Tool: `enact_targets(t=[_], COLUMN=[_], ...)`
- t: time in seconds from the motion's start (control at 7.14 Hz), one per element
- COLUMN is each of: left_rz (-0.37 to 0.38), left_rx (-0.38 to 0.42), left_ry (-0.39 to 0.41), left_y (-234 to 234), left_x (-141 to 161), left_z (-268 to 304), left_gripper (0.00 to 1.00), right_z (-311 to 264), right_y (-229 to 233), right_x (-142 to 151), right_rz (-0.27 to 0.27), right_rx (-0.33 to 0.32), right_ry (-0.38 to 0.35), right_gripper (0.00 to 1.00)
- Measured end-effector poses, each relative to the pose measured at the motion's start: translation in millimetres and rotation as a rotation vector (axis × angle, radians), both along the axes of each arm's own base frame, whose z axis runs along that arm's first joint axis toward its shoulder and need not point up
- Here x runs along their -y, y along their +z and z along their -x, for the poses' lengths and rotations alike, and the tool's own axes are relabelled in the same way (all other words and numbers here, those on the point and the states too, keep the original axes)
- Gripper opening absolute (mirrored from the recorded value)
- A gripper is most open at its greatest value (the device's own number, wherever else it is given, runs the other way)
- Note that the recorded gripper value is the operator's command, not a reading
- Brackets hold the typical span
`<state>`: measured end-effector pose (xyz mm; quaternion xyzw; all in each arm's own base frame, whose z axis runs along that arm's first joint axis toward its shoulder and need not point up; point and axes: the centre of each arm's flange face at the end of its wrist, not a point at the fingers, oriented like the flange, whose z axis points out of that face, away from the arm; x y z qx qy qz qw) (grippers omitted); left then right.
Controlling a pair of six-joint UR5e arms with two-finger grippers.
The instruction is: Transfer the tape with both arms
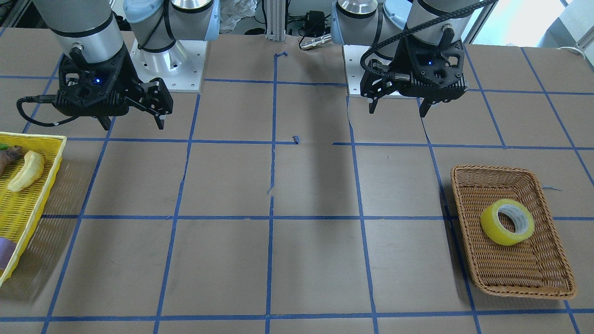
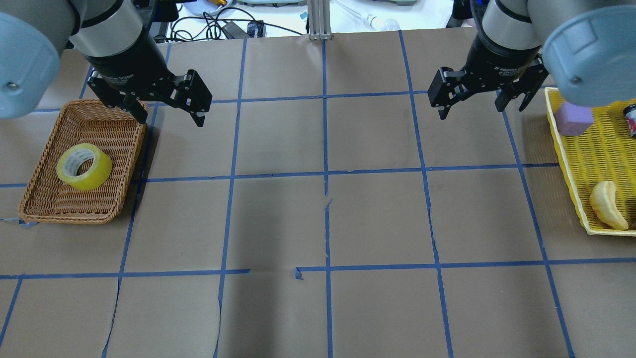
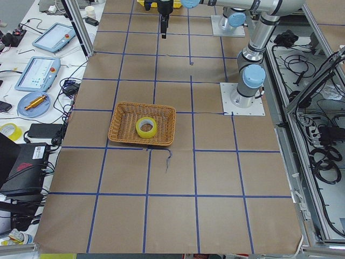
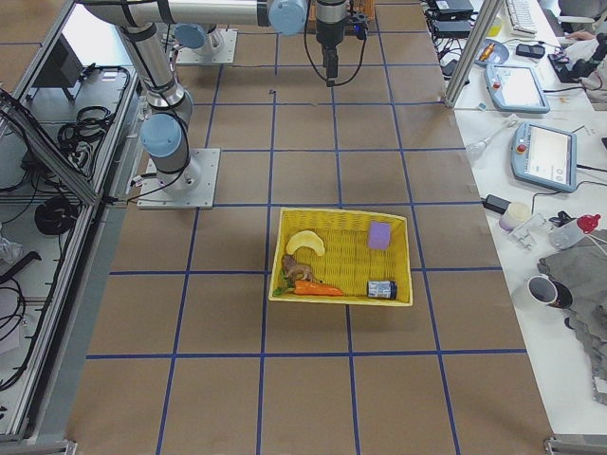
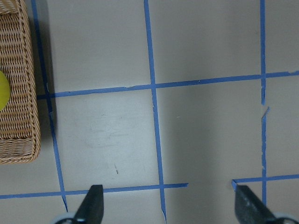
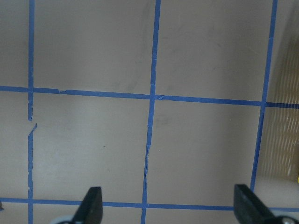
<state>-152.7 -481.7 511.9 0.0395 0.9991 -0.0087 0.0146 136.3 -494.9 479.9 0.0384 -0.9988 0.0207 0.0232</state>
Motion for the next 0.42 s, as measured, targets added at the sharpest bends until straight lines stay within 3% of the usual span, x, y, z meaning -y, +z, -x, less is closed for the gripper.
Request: enact_targets(t=[0.42], left_rz=[0.007], left_rx=[0.001], left_ry=[-0.007], left_y=[3.2], left_x=[-0.2], left_z=[-0.5], left_gripper=[1.00], right_z=[-0.5], right_y=[1.8], right_x=[1.7], right_rz=[0.015], right_rx=[0.003], right_ry=[0.003], right_gripper=[1.00])
